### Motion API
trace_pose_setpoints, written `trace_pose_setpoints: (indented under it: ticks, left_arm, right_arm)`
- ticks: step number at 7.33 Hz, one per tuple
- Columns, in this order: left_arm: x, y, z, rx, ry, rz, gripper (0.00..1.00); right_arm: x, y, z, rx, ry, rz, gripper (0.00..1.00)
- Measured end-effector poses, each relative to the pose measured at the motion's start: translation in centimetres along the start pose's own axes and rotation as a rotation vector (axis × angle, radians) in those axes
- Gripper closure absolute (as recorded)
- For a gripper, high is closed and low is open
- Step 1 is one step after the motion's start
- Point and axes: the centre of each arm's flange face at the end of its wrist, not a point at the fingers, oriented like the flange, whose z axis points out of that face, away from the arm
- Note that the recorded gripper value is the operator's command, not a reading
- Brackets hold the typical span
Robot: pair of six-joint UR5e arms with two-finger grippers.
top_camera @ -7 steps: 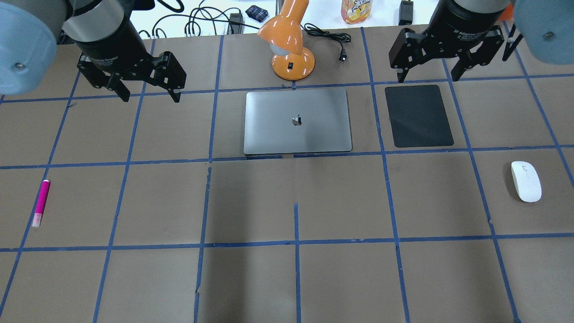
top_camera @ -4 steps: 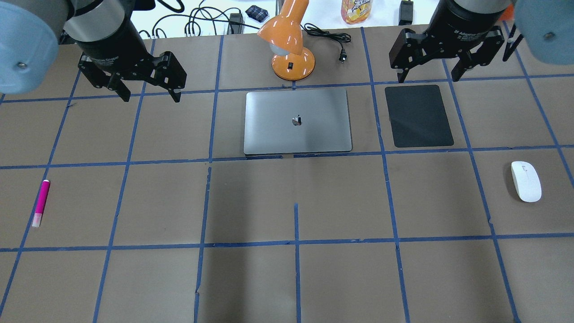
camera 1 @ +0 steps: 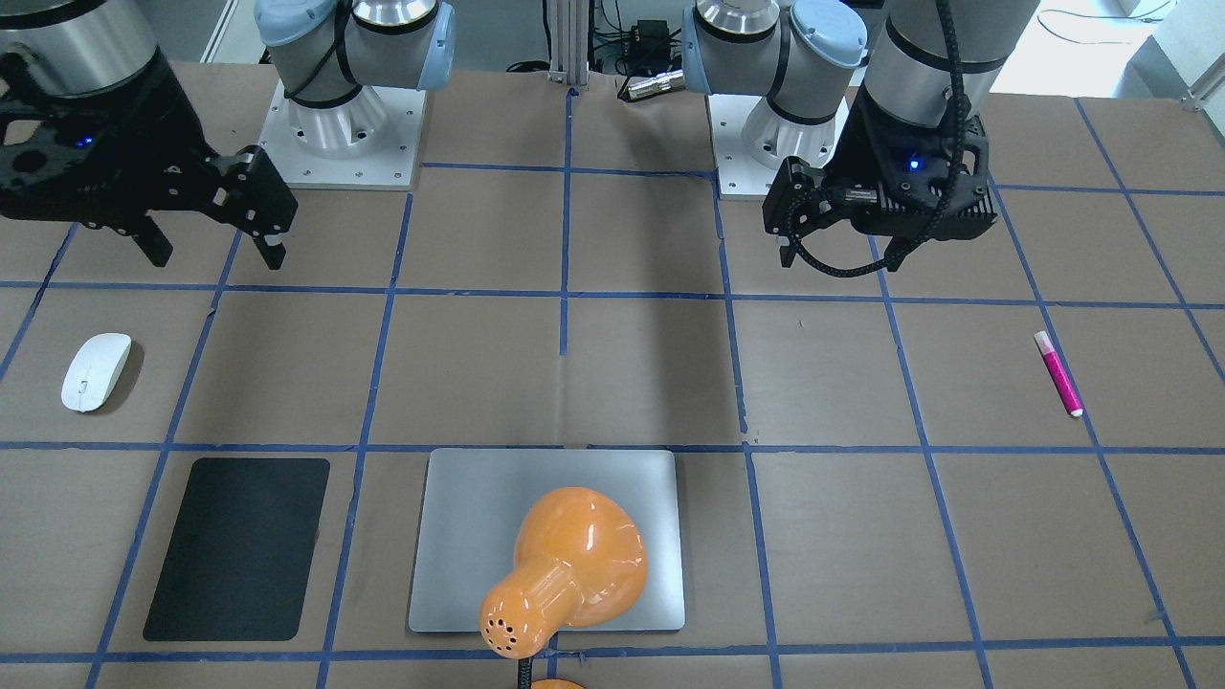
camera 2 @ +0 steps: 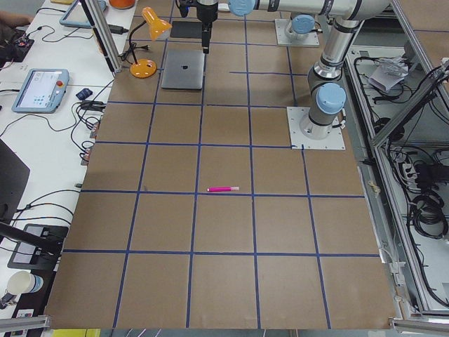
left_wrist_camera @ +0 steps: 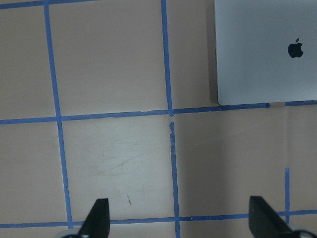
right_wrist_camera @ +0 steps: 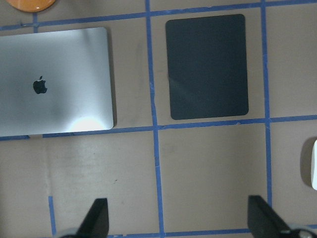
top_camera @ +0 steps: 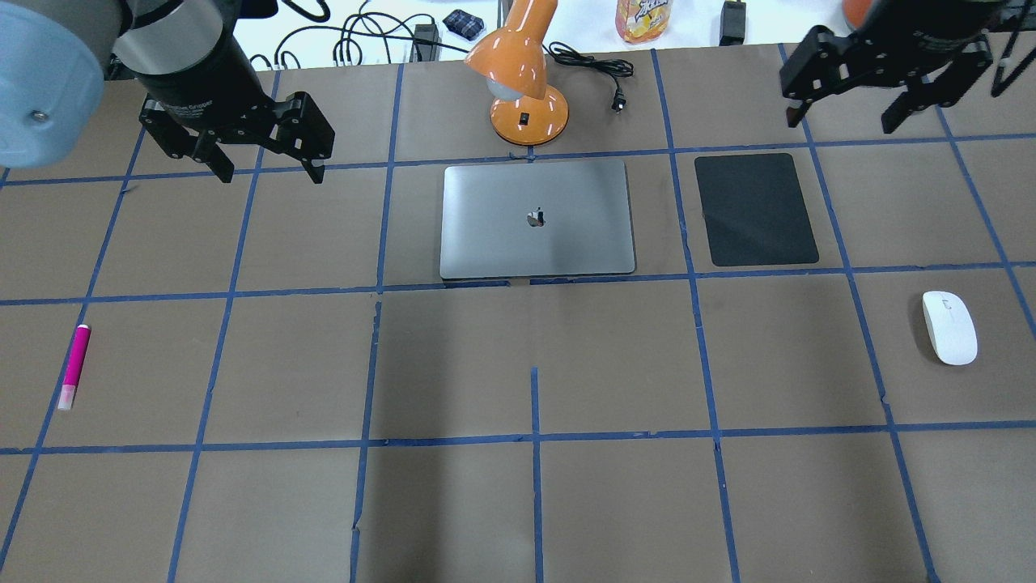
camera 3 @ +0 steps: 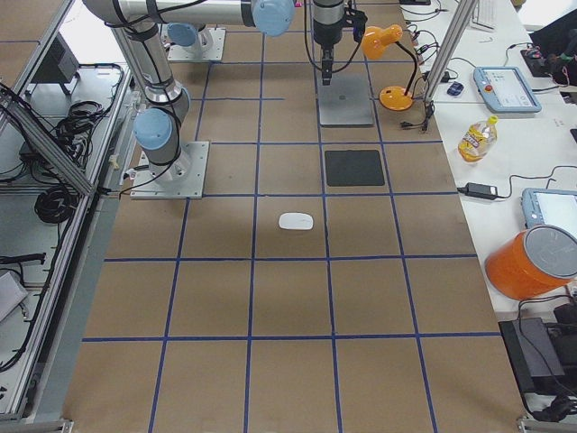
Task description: Place pen and mouse around notebook
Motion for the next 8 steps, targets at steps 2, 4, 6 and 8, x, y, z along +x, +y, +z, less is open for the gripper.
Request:
trace_pose_setpoints:
  ticks: [2, 4, 6, 8]
  left_arm:
    - [-4.9, -0.9, 0.8, -0.019, -0.001, -0.083, 0.0]
    - [-18.4, -1.6, 5.2, -0.058, 0.056, -0.222, 0.0]
    - [-32.0, -0.6, 12.9, -0.002, 0.06, -0.148, 0.0]
    - [-39.2, 1.1, 20.0, 0.008, 0.028, -0.131, 0.0]
  right_arm:
    - [9.3, -2.7, 4.9, -0.066, 0.035, 0.067, 0.0]
    - [16.3, -2.9, 13.1, -0.119, 0.092, 0.028, 0.01]
    - [22.5, 1.2, 21.1, -0.094, 0.11, -0.001, 0.07]
    - [25.5, 4.6, 26.1, -0.066, 0.121, -0.092, 0.0]
